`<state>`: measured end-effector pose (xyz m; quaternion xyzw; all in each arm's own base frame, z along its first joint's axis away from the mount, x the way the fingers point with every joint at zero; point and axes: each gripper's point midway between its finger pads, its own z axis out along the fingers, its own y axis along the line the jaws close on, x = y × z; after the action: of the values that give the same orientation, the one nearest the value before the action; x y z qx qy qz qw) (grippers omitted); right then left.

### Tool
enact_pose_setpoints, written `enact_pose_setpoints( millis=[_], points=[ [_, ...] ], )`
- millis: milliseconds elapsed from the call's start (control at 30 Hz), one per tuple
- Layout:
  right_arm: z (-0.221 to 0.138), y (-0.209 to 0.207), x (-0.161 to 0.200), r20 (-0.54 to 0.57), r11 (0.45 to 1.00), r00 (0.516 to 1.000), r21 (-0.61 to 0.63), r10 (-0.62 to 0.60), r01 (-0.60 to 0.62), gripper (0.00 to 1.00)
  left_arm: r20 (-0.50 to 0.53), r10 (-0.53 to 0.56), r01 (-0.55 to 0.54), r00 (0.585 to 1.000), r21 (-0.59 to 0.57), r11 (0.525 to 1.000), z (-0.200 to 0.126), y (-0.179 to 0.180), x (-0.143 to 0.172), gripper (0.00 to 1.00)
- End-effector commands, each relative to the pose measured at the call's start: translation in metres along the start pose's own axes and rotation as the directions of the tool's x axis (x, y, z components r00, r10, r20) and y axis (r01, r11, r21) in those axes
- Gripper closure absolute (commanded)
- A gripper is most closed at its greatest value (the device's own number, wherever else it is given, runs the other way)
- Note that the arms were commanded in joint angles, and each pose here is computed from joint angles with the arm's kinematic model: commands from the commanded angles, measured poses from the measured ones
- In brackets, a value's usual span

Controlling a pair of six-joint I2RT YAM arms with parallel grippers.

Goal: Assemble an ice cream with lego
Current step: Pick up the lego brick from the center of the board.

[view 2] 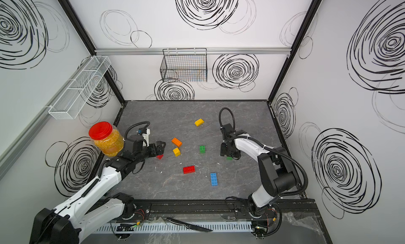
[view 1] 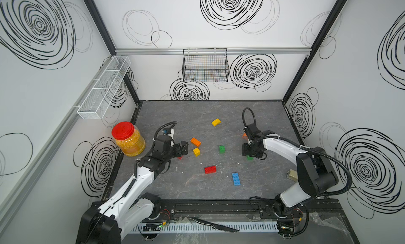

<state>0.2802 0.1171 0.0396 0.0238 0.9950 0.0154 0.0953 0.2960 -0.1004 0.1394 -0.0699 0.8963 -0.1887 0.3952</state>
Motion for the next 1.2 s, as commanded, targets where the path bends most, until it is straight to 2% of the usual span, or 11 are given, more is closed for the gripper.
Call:
enact_pose_setpoints(
  millis=[0, 567, 833, 1033, 1167],
  points=[
    [-0.003, -0.005, -0.003, -0.002, 0.999, 1.000, 0.029, 0.021, -0.021, 0.39, 0.028, 0.023, -0.023, 0.999, 0.004, 1.000, -0.004, -0.004, -0.008, 0.01],
    [0.001, -0.008, -0.003, -0.011, 0.998, 1.000, 0.056, 0.026, -0.025, 0.60, 0.027, 0.018, -0.018, 0.999, 0.006, 1.000, -0.005, -0.002, -0.008, 0.01],
    [-0.008, 0.000, -0.006, -0.005, 0.999, 1.000, 0.048, 0.017, -0.017, 0.81, 0.021, -0.012, 0.012, 1.000, 0.023, 1.000, -0.004, 0.001, -0.008, 0.01],
    [-0.035, 0.027, -0.010, 0.028, 1.000, 1.000, 0.010, -0.003, 0.003, 1.00, 0.014, -0.067, 0.066, 0.998, 0.056, 0.996, -0.003, 0.007, -0.012, 0.01],
    [-0.056, 0.061, -0.013, 0.060, 0.999, 0.998, -0.035, -0.028, 0.030, 1.00, -0.010, -0.074, 0.075, 0.997, 0.072, 0.995, -0.002, 0.010, -0.012, 0.01]
  ],
)
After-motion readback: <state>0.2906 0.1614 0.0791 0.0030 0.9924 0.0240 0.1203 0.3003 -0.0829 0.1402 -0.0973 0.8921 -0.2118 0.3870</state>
